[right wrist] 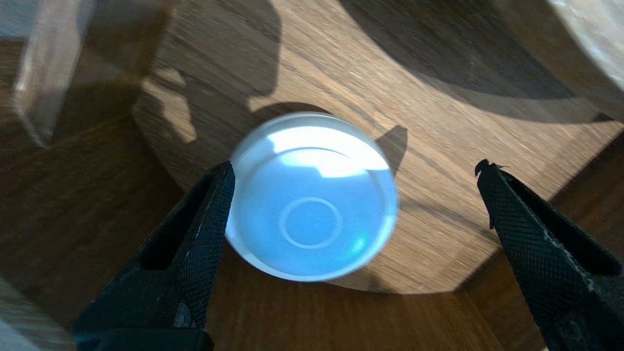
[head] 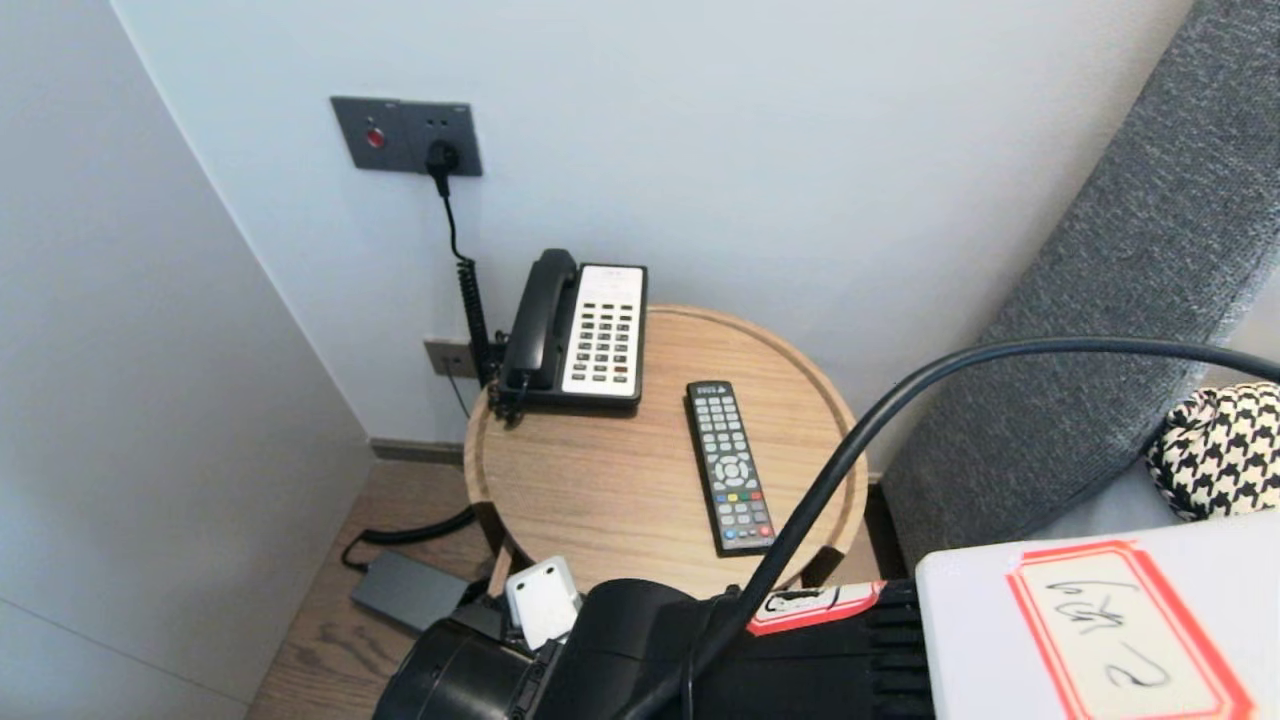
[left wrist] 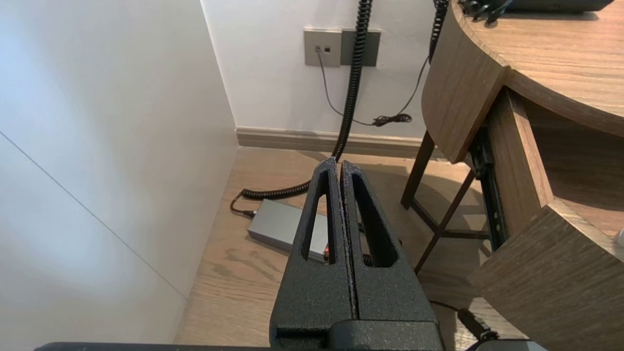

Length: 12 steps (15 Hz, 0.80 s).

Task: Take the remote control out of the drawer one by one and place them on the table

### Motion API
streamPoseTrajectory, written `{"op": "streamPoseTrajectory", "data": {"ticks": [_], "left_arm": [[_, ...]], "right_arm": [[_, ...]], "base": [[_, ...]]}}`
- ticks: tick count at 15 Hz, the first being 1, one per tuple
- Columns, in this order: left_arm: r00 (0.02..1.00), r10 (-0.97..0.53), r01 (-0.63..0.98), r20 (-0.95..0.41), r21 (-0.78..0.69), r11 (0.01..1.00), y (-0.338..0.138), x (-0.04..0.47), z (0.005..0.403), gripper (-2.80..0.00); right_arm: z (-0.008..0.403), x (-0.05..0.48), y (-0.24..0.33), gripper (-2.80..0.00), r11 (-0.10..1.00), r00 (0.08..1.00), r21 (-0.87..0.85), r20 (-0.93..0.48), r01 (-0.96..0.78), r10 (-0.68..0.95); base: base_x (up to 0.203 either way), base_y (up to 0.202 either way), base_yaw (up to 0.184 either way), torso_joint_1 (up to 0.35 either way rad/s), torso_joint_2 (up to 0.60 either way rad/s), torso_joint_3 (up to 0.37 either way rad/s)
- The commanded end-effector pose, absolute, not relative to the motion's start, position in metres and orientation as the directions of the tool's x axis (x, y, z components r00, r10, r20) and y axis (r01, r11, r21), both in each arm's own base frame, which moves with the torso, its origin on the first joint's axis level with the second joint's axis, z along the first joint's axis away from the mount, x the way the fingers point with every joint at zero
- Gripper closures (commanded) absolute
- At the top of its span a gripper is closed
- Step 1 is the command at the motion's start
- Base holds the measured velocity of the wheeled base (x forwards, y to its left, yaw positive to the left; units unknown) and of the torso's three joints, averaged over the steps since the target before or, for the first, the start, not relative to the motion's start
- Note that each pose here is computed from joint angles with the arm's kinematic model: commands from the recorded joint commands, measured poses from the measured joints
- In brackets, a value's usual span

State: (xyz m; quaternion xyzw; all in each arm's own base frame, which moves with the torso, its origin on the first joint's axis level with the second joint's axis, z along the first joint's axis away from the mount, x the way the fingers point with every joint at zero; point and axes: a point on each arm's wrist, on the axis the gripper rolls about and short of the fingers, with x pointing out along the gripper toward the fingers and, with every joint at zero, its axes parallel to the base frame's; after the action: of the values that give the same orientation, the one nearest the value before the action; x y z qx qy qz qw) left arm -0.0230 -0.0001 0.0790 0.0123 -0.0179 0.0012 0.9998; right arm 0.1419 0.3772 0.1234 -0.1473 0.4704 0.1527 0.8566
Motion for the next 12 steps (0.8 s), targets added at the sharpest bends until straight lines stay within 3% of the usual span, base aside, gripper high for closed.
{"op": "streamPoseTrajectory", "data": {"ticks": [1,12], "left_arm": [[1.000,0.003,-0.004,0.025,0.025,1.000,0.000,-0.022,0.076,0.00],[1.000,0.003,-0.003,0.025,0.025,1.000,0.000,-0.022,0.076,0.00]], "right_arm": [[0.126,0.141,0.374,-2.80,0.913,0.512,-0.109,-0.851,-0.393,0.119],[0.134,0.145,0.381,-2.80,0.916,0.526,-0.079,-0.837,-0.393,0.154]], "base": [[0.000,0.000,0.000,0.000,0.00,0.000],[0.000,0.000,0.000,0.000,0.00,0.000]]}}
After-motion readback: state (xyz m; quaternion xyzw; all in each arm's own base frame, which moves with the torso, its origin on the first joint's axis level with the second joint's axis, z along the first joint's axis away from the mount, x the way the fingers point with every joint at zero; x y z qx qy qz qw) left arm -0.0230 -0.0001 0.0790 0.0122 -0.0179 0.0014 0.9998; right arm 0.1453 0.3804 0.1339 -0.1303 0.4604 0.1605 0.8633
